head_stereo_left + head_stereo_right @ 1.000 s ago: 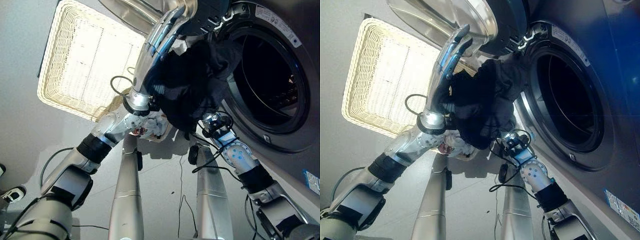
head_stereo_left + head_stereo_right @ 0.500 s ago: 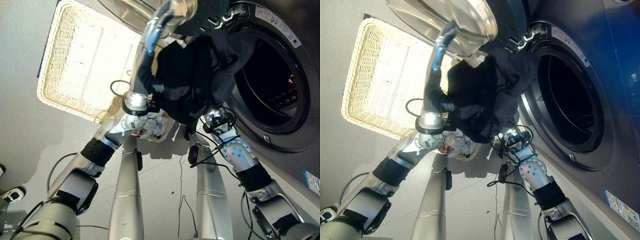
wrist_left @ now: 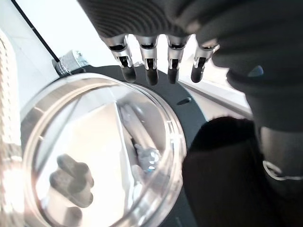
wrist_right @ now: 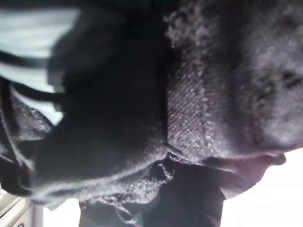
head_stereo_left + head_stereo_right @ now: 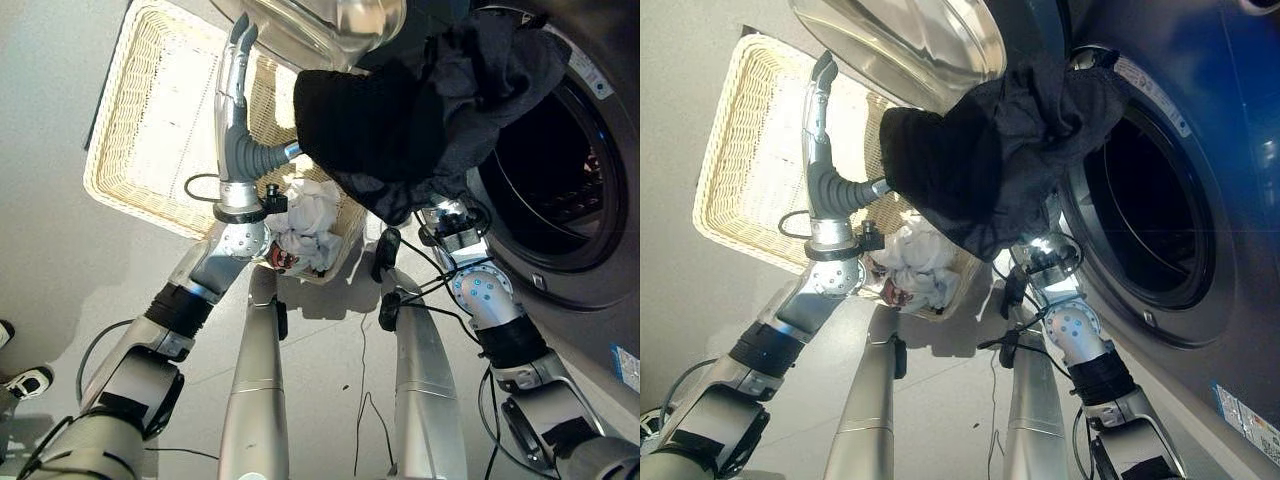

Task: Put the clothes into the washing machine.

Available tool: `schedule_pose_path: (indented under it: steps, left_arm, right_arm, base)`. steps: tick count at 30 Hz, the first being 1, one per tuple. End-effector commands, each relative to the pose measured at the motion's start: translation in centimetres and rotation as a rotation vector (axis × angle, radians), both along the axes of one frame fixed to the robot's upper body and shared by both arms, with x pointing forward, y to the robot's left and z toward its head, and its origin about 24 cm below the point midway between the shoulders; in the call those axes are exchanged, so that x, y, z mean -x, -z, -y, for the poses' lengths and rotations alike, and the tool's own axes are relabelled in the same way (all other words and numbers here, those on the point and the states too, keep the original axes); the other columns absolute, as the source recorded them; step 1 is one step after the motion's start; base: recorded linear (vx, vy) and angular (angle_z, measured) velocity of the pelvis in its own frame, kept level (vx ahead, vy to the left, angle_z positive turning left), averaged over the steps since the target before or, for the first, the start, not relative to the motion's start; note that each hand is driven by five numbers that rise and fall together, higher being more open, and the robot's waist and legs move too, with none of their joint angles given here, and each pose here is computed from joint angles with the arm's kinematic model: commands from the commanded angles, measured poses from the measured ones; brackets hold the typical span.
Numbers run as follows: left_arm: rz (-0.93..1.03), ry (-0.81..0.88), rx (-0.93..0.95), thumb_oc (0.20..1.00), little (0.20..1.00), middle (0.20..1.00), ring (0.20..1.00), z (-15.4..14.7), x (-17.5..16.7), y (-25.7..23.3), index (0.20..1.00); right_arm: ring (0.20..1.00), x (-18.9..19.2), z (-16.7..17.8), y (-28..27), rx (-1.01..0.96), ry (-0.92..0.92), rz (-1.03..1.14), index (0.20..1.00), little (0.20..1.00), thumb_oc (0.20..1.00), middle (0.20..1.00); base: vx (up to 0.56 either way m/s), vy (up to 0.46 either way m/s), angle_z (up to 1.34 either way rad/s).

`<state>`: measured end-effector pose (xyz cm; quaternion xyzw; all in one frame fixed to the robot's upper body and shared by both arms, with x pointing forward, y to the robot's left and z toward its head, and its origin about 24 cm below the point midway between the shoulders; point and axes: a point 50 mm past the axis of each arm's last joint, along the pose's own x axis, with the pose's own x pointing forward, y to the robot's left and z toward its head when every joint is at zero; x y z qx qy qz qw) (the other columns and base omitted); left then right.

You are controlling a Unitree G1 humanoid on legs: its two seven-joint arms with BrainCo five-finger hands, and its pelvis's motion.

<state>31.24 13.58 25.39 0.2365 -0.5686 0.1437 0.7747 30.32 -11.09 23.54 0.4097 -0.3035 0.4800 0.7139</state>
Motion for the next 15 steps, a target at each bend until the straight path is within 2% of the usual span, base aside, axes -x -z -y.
schedule_pose_path:
  steps: [1,5,15]
  left_arm:
    - [0.062,-0.043,0.069,1.0,1.0,1.0,1.0,-1.1,0.1,-1.8,1.0]
    - [0.049,-0.063,0.127,1.0,1.0,1.0,1.0,-1.6,-0.2,-1.5,1.0]
    - [-0.063,-0.083,0.356,1.0,1.0,1.0,1.0,-3.8,-1.9,0.8,1.0]
  right_arm:
    - [0.2,3.0,0.8,-3.7,-0.064,-0.017,0.22,0.2,0.2,0.2,0.2]
    - [0.2,2.6,0.7,-3.5,-0.066,-0.012,0.177,0.2,0.2,0.2,0.2]
    - [0.2,-1.1,1.8,-0.9,-0.092,0.012,-0.105,0.2,0.2,0.2,0.2]
  base:
    - [0.0,0.0,0.0]
    - [0.0,0.0,0.0]
    - [0.0,0.003,0.0]
